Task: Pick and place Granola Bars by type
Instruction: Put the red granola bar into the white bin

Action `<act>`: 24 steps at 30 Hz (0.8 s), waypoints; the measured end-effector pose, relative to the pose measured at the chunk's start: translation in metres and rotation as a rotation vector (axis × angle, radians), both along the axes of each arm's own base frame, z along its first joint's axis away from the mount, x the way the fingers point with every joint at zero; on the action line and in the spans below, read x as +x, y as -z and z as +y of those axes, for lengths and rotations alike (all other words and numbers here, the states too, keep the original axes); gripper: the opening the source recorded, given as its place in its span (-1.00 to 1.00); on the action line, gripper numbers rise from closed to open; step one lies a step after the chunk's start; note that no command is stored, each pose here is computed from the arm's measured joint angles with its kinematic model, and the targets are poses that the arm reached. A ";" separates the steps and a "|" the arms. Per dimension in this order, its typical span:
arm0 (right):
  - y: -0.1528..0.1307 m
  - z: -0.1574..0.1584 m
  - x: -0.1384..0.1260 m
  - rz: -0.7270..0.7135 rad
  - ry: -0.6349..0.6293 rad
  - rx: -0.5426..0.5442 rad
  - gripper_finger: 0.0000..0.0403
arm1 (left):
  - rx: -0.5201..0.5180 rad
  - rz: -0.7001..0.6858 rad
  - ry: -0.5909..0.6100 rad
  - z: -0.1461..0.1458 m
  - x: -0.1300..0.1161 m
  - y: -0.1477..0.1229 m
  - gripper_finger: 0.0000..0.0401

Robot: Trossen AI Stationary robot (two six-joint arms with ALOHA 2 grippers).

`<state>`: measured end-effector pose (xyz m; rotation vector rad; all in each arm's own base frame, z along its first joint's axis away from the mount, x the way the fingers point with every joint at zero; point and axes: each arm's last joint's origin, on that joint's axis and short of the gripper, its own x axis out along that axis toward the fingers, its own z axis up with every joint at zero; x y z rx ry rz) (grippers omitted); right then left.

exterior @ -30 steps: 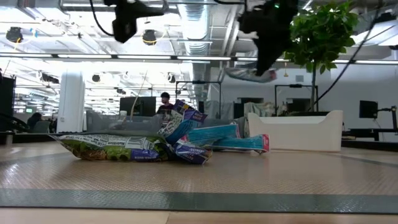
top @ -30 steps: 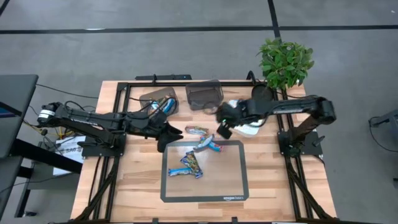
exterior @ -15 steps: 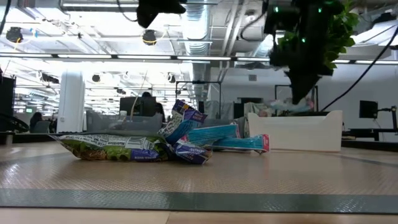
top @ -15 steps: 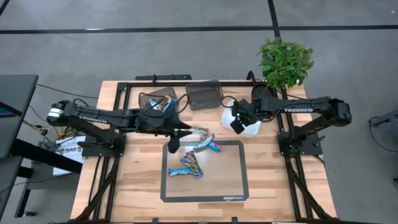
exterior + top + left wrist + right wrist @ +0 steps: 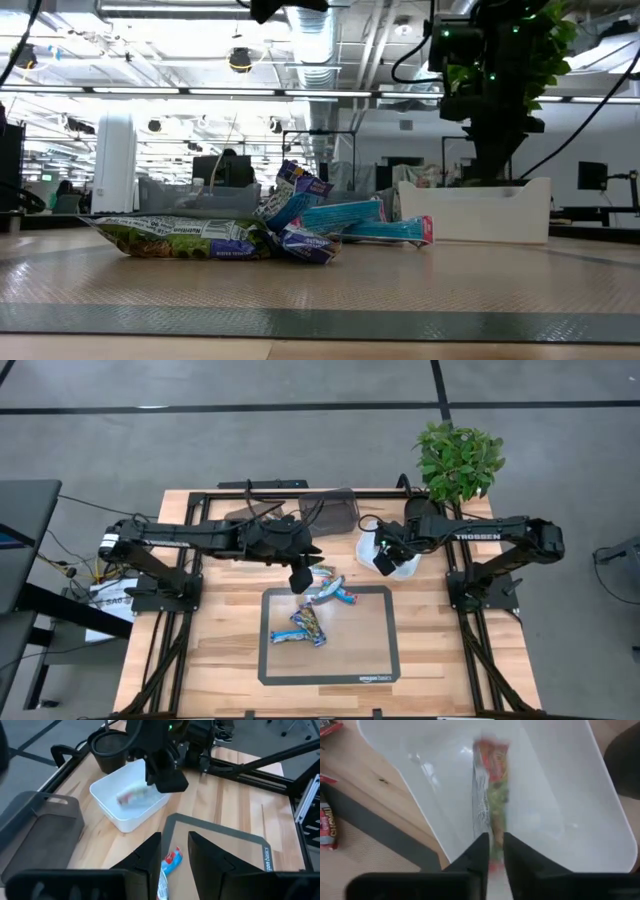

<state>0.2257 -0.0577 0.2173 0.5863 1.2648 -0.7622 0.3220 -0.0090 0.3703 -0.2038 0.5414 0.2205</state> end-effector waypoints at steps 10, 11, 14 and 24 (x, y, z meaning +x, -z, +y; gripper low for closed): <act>-0.011 0.006 0.012 -0.152 -0.110 -0.039 -0.19 | -0.046 0.073 -0.035 0.000 -0.004 0.008 -0.57; -0.016 0.009 0.016 -0.203 -0.137 -0.048 -0.16 | -0.055 0.080 -0.044 0.001 -0.004 0.011 -0.57; -0.029 0.018 0.024 -0.285 -0.194 -0.068 -0.09 | -0.077 0.101 -0.071 0.001 -0.008 0.019 -0.57; -0.036 0.057 0.057 -0.302 -0.627 -0.124 -0.10 | -0.160 0.167 -0.131 -0.011 -0.012 0.063 -0.57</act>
